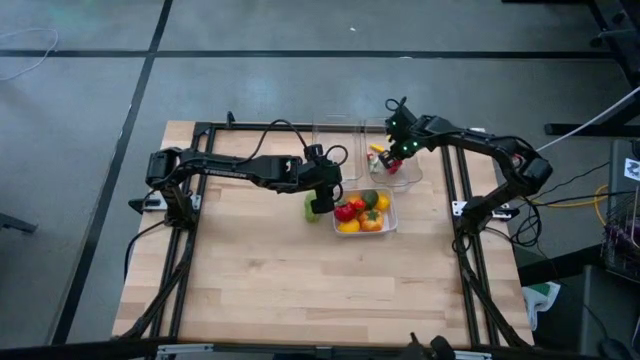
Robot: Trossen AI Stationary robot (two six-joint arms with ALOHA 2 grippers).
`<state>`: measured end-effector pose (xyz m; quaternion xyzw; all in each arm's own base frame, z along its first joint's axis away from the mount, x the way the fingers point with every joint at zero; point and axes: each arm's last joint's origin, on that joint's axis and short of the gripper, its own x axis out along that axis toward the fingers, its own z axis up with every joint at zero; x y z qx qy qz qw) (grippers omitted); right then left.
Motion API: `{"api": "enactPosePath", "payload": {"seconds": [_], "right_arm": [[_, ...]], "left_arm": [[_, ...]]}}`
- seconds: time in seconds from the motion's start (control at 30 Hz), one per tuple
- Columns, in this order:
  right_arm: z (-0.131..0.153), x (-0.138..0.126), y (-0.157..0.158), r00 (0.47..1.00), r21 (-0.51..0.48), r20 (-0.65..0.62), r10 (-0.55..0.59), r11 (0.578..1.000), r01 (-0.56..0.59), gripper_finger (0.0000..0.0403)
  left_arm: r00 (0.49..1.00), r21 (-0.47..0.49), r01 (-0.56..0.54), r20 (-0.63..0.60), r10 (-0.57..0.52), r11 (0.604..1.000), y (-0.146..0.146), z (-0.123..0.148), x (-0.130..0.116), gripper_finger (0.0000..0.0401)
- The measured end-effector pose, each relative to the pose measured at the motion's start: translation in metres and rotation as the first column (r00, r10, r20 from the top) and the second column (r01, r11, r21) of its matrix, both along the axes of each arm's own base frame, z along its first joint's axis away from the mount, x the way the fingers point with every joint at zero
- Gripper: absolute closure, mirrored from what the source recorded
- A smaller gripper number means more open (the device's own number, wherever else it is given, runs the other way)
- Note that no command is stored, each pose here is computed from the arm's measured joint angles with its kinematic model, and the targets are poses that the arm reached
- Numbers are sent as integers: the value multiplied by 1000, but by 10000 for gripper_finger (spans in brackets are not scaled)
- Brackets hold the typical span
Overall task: Sort produce into baskets
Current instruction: Put the green bell pepper into the right transparent bin, then put the chayote into the left transparent bin
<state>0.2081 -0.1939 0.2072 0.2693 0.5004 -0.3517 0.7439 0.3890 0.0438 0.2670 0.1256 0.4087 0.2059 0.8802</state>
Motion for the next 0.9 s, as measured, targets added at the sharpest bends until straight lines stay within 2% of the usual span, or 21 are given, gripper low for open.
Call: {"api": "enactPosePath", "payload": {"seconds": [0.17,0.5,0.6,0.9], "right_arm": [[-14,-3,4,1000,7,2,4,1000,-4,397],[-16,-3,4,1000,5,5,3,1000,-3,389],[-16,-3,4,1000,5,5,2,1000,-3,360],[-16,-4,3,1000,-13,-12,-8,1000,8,224]], "left_arm": [[1000,-1,0,1,0,1000,0,0,0,176],[1000,-16,-15,5,15,1000,0,0,0,176],[1000,-15,-15,5,15,1000,0,0,0,176],[1000,-15,-15,5,15,1000,0,0,0,176]]}}
